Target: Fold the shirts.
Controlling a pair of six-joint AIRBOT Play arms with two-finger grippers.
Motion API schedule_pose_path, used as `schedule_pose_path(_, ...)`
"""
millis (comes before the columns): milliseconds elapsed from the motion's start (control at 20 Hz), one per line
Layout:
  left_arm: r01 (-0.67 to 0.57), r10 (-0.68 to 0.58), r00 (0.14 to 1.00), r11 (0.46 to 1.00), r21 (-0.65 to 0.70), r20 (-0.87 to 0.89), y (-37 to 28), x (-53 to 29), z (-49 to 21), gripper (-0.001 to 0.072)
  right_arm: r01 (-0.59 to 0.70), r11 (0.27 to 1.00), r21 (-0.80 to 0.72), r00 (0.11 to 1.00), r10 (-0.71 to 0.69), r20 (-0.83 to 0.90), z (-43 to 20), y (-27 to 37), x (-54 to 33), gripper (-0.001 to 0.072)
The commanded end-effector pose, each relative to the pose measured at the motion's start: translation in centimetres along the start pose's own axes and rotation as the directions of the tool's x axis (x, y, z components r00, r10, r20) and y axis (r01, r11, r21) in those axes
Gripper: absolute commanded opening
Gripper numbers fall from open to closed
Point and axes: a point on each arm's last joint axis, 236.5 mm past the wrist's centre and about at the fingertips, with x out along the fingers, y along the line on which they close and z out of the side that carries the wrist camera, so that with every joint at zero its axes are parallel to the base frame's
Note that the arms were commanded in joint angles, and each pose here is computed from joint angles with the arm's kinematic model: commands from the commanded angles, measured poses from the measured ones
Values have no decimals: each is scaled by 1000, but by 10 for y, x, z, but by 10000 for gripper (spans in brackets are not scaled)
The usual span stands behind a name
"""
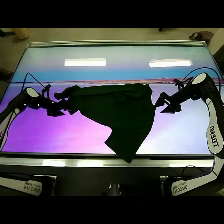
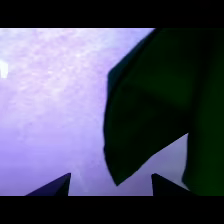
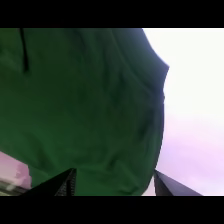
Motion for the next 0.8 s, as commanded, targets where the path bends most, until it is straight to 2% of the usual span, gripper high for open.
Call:
schedule_pose_path(0,47,-46,998,998,-32,31,-14,19,4,606,81,996,-46,995,-84,-55,-15,-4,12,499)
schedule_pose_path(150,52,-50,996,998,-24,78,-19,21,14,277,126,990,-61,987,-131,-90,-32,-10,22,505)
schedule_pose_path(200,52,-50,995,998,-23,88,-19,21,16,118,126,991,-51,985,-131,-116,-45,-14,31,506)
schedule_pose_path(250,52,-51,994,999,-12,92,-20,20,17,29,132,991,-38,981,-136,-139,-62,-19,41,506)
schedule_pose_path(500,57,-70,989,993,100,130,-33,-2,23,27,107,994,1,985,-106,-138,-111,-25,93,506)
schedule_pose_path(600,56,-76,988,989,140,137,-38,-14,20,27,123,992,8,988,-122,-91,-108,-27,109,483)
schedule_pose_path(650,59,-81,987,987,152,141,-42,-21,19,27,126,992,12,991,-125,-40,-97,-25,114,380)
schedule_pose_path(750,60,-92,982,980,190,164,-50,-38,18,27,85,996,26,995,-86,57,-76,-13,112,14)
